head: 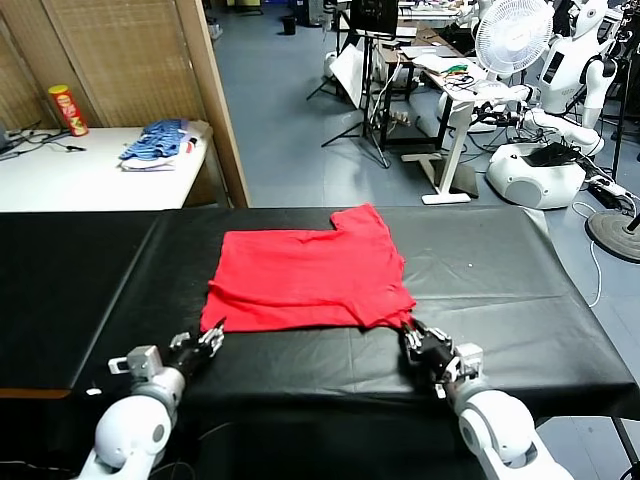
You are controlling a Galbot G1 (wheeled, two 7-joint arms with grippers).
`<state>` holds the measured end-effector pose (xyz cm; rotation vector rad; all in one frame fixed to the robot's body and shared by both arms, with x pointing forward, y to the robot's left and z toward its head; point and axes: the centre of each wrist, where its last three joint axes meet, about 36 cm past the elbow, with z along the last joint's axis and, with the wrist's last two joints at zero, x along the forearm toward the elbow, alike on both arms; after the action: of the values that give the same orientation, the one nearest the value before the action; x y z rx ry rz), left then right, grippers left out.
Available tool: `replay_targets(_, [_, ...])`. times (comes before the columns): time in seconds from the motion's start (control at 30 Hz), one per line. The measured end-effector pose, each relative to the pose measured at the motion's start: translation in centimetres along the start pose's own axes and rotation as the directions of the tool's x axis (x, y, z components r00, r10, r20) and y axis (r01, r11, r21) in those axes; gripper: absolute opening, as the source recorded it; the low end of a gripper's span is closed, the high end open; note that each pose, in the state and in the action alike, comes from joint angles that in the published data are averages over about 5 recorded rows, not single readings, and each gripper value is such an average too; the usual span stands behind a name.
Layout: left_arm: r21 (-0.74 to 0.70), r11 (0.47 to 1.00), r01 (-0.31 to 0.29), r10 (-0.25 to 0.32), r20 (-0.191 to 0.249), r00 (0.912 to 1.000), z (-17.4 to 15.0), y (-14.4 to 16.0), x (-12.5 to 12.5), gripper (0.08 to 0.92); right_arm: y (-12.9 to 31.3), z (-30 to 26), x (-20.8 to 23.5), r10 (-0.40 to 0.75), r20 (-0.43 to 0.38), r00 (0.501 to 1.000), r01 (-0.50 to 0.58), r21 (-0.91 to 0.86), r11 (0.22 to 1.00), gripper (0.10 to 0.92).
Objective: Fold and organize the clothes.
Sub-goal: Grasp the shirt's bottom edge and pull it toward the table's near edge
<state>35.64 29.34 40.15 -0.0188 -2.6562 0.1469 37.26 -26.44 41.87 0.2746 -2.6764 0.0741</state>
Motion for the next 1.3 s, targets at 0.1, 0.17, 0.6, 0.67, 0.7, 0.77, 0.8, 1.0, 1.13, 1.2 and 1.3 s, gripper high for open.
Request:
replay_targets(0.1, [-0.067, 0.998, 0.019, -0.019, 0.0, 0.9998, 0.1, -0.1, 0.4, 0.125, -0.2, -0.4, 0.6, 0.008, -0.022, 1.0, -0.009, -0.001, 1.0, 0.121])
replay_targets(0.17, [-0.106, 0.994, 0.03, -0.03, -0.001, 0.9995, 0.2, 0.0, 0.7, 0.125, -0.2, -0.6, 1.1, 0.011, -0.032, 0.999, -0.011, 0.002, 1.0, 0.121])
replay_targets(0.6, [-0.211, 0.976, 0.059, -0.065, -0.021, 0.9977, 0.5, 1.2, 3.4, 0.125, 1.1, -0.1, 4.9, 0.034, -0.112, 0.993, -0.034, 0.004, 0.999, 0.121])
replay_targets(0.67, [-0.221, 0.974, 0.058, -0.065, -0.025, 0.9976, 0.5, 1.3, 4.0, 0.125, 1.3, 0.1, 5.4, 0.023, -0.124, 0.992, -0.022, 0.006, 1.0, 0.121])
replay_targets(0.7, [-0.225, 0.973, 0.056, -0.064, -0.028, 0.9976, 0.5, 1.3, 4.3, 0.125, 1.4, 0.3, 5.7, 0.016, -0.13, 0.991, -0.015, 0.008, 1.0, 0.125])
replay_targets(0.77, [-0.227, 0.972, 0.05, -0.06, -0.037, 0.9975, 0.6, 1.3, 5.0, 0.125, 1.5, 0.4, 6.2, 0.005, -0.137, 0.991, -0.003, 0.012, 1.0, 0.146])
replay_targets(0.8, [-0.225, 0.973, 0.047, -0.059, -0.045, 0.9973, 0.7, 1.2, 5.4, 0.125, 1.5, 0.4, 6.5, 0.0, -0.137, 0.991, 0.002, 0.013, 1.0, 0.18])
replay_targets(1.0, [-0.202, 0.978, 0.049, -0.07, -0.097, 0.9929, 0.6, 0.8, 7.4, 0.234, 1.5, -0.9, 7.9, -0.022, -0.108, 0.994, 0.021, -0.004, 1.0, 0.458])
replay_targets(1.13, [-0.195, 0.978, 0.071, -0.093, -0.105, 0.9902, -0.4, 0.5, 8.5, 0.449, 1.1, -2.7, 8.5, -0.04, -0.046, 0.998, 0.038, -0.041, 0.998, 0.671])
replay_targets(1.2, [-0.201, 0.976, 0.086, -0.106, -0.093, 0.99, -1.2, 0.3, 8.8, 0.566, 0.7, -3.6, 8.3, -0.038, -0.001, 0.999, 0.038, -0.05, 0.998, 0.752])
replay_targets(1.3, [-0.202, 0.974, 0.102, -0.118, -0.069, 0.9906, -2.4, 0.2, 9.0, 0.713, -0.2, -4.7, 7.0, -0.019, 0.065, 0.998, 0.022, -0.052, 0.998, 0.792])
